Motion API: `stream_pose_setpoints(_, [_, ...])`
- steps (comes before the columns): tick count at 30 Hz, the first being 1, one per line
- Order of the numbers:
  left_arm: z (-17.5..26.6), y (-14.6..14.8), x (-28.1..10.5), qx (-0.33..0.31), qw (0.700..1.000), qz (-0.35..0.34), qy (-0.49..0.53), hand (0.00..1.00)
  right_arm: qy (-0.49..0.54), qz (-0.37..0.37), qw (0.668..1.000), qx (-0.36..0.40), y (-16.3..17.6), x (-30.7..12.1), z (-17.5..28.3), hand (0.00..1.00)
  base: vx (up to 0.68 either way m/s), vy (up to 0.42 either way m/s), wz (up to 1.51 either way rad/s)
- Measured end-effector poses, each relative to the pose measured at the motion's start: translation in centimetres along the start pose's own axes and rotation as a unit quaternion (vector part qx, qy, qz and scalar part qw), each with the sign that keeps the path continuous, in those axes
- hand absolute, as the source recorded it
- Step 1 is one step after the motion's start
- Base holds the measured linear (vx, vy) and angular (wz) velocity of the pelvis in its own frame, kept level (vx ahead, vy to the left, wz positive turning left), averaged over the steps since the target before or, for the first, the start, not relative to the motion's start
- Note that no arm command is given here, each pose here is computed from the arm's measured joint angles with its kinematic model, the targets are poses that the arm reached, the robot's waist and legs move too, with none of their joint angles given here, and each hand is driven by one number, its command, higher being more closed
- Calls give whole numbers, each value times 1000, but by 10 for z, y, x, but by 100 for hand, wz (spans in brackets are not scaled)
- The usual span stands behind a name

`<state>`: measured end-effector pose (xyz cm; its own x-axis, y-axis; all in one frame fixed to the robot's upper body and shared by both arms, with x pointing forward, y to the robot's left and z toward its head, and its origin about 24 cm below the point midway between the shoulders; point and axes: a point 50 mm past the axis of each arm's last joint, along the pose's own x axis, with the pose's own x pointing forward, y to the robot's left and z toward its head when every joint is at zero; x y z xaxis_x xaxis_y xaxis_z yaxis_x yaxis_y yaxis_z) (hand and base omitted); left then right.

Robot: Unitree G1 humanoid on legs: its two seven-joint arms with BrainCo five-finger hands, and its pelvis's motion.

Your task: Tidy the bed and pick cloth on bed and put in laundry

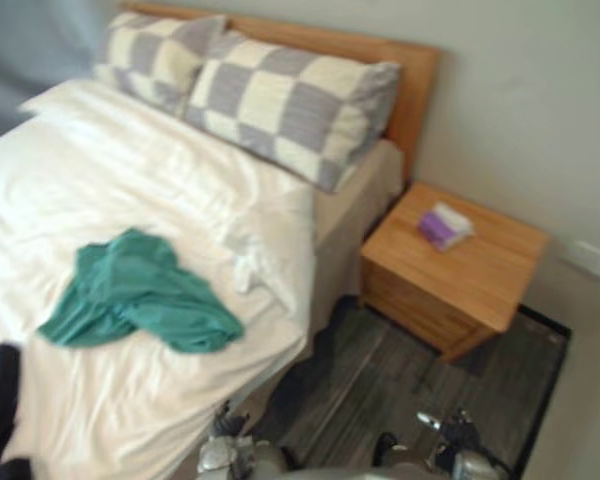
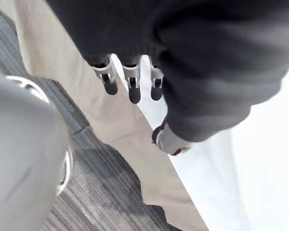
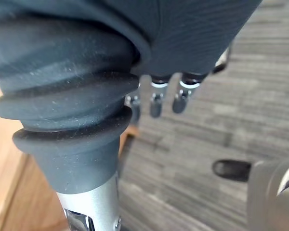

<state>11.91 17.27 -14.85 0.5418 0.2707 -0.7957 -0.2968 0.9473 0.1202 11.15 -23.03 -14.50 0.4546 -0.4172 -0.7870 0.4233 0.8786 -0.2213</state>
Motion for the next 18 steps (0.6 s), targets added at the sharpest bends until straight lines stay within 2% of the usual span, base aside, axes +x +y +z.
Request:
stream_pose_setpoints(6, [-8, 18, 1, 16, 1000, 17, 20, 0, 26, 9, 1000, -7, 1, -3, -14, 0, 297, 39, 155])
stream_pose_setpoints(13, [-13, 31, 1, -15, 998, 43, 33, 0, 36, 23, 999, 19, 17, -10, -24, 0, 216, -263, 191])
stream_pose_setpoints(15, [-19, 33, -1, -43, 997, 56, 44, 0, 41, 42, 998, 33, 30, -12, -24, 0, 81, -408, 42])
stream_pose_setpoints(18, [-33, 19, -6, -67, 994, 46, 71, 0, 29, 34, 998, 36, 23, -8, -16, 0, 17, -307, -16])
